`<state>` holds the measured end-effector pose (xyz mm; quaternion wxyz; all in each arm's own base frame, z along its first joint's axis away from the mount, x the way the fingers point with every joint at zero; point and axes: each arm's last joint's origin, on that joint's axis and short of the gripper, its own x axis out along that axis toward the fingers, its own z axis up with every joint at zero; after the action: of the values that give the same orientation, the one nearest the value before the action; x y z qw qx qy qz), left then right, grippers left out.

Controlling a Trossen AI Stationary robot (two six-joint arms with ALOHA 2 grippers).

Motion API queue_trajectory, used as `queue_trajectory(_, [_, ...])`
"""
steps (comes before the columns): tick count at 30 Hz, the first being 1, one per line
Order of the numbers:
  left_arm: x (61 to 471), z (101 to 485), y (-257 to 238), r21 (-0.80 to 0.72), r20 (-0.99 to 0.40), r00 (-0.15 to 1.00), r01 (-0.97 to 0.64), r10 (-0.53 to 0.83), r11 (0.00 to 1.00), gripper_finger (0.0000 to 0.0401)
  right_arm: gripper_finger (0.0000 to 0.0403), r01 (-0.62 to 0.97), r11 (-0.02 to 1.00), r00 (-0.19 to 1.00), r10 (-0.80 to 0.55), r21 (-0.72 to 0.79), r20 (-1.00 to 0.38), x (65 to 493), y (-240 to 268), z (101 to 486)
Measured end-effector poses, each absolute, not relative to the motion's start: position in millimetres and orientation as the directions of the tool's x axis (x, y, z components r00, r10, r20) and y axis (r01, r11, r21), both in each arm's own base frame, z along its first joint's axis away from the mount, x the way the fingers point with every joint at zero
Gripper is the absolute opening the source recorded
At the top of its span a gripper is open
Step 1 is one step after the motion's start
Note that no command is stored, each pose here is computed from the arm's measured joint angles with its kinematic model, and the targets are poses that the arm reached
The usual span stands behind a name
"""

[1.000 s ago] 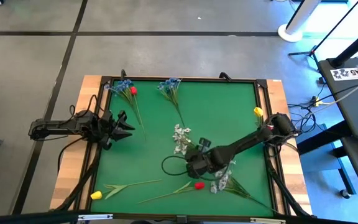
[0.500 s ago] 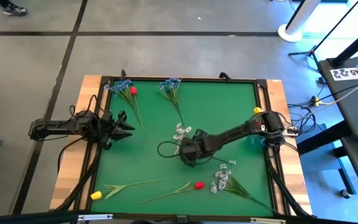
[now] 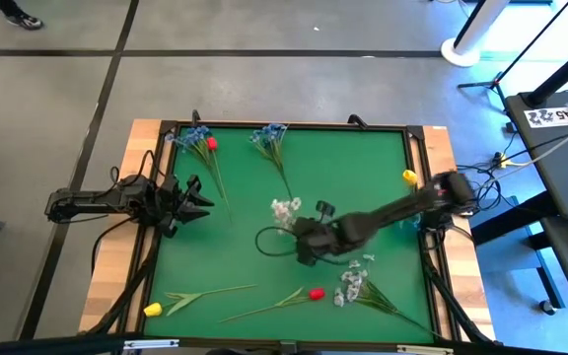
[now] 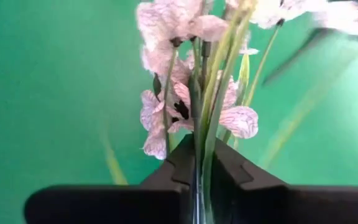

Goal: Sort flowers into vase by color
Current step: Put the top white flower into the blue vase

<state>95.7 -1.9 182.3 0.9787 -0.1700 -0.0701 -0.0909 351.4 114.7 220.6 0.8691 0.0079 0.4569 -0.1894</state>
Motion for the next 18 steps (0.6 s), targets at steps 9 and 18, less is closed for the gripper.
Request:
queue_trajectory(9, [95.8,182.1,-1.9,-0.320,0.168,0.974,0.202,-0.154,0.926,0.0133,0.0015,0.386,0.900,0.790,-0.437,-0.205,-0.430,275.0,153.2,329.2])
queue_trajectory(18, [95.8,182.1,-1.9,-0.321,0.168,0.974,0.199,-0.151,0.926,0.0133,0.0010,0.329,0.929,0.881,-0.367,-0.169,-0.300,262.3,139.3,373.4])
